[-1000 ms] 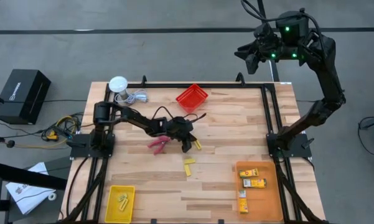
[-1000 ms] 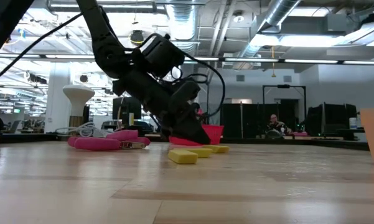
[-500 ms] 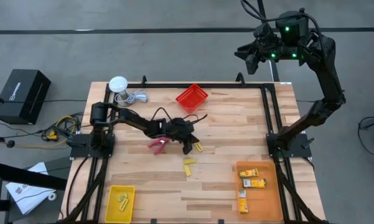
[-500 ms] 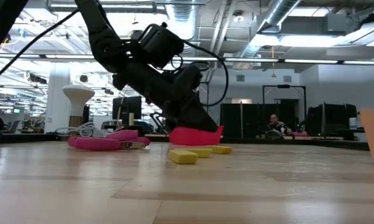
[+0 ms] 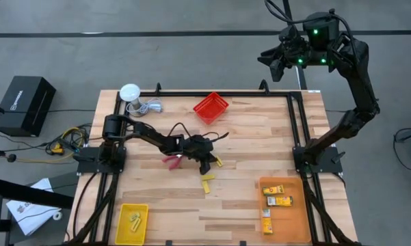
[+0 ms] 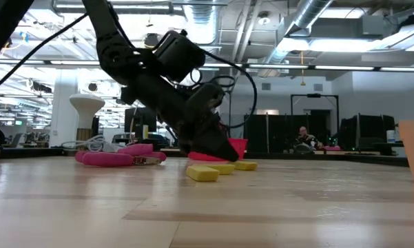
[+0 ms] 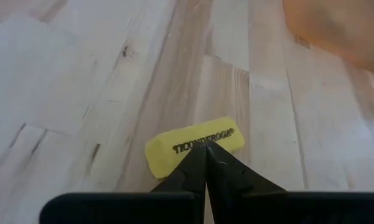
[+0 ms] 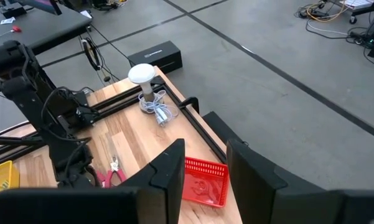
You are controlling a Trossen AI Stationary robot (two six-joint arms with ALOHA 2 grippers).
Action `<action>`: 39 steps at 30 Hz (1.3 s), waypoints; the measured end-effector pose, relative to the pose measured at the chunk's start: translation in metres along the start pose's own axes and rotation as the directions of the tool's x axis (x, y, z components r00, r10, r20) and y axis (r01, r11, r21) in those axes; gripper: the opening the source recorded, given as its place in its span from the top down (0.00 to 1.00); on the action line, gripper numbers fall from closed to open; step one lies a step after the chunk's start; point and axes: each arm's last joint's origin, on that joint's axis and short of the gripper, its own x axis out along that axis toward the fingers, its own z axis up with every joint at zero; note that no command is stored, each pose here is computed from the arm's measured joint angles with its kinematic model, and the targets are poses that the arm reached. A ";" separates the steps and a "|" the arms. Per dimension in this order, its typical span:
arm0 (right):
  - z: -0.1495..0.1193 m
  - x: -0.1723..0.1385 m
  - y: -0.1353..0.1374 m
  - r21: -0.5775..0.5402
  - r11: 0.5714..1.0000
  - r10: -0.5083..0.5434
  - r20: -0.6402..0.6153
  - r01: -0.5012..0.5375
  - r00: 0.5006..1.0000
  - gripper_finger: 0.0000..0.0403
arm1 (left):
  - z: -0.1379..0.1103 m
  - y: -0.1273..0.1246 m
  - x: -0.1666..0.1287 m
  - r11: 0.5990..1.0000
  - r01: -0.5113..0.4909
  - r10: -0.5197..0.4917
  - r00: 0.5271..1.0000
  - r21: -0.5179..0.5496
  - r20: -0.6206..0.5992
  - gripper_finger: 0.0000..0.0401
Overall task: Pick & Place School Supplies
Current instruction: Put the yellow eraser into the yellow bin
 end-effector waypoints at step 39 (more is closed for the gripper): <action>-0.001 0.000 0.001 0.003 1.000 0.027 -0.008 -0.027 1.000 0.73 | -0.042 -0.001 0.006 0.998 0.026 -0.032 0.995 -0.065 -0.099 1.00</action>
